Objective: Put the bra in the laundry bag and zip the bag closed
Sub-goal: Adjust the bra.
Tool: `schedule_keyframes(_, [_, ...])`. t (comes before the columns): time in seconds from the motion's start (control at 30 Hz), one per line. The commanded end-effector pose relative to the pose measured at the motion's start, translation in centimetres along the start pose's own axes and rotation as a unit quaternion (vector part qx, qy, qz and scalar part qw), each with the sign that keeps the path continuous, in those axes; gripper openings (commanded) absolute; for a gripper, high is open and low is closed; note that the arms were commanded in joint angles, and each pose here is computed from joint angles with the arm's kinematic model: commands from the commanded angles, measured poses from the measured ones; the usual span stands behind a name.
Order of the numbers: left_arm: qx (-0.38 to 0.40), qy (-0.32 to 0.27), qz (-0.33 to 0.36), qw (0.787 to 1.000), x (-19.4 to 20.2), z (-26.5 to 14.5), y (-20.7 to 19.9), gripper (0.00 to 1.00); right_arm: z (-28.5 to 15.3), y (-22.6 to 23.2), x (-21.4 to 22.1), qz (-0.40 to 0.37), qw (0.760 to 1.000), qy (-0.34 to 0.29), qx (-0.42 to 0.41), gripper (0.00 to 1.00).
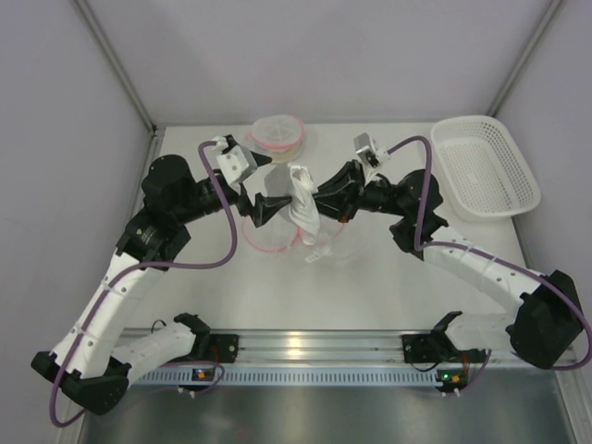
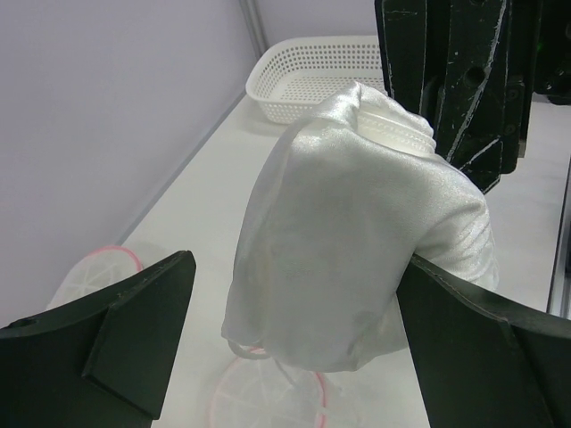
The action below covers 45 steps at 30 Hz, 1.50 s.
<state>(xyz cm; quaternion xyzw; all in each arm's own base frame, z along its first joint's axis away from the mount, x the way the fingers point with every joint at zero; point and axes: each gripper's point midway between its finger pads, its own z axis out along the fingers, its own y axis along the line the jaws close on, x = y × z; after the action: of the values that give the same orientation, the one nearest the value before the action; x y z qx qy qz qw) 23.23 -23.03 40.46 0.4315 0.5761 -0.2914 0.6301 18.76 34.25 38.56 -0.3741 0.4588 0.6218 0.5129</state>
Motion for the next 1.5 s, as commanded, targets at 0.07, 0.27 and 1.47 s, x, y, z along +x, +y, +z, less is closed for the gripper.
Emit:
schedule_keyframes(0.07, [0.046,-0.061,0.036,0.996,-4.0,-0.2,-1.4,0.98,0.3,1.9,-1.9,-0.072,0.996,0.008,-0.042,0.0])
schedule_keyframes(0.27, [0.096,-0.084,0.048,0.991,-5.5,-0.4,-3.0,0.98,0.6,3.0,-1.9,-0.082,0.993,0.016,-0.084,0.0])
schedule_keyframes(1.47, [-0.201,-0.004,-0.142,0.969,0.5,1.2,7.2,0.0,-19.2,-15.9,0.8,0.072,0.767,0.108,0.629,0.98])
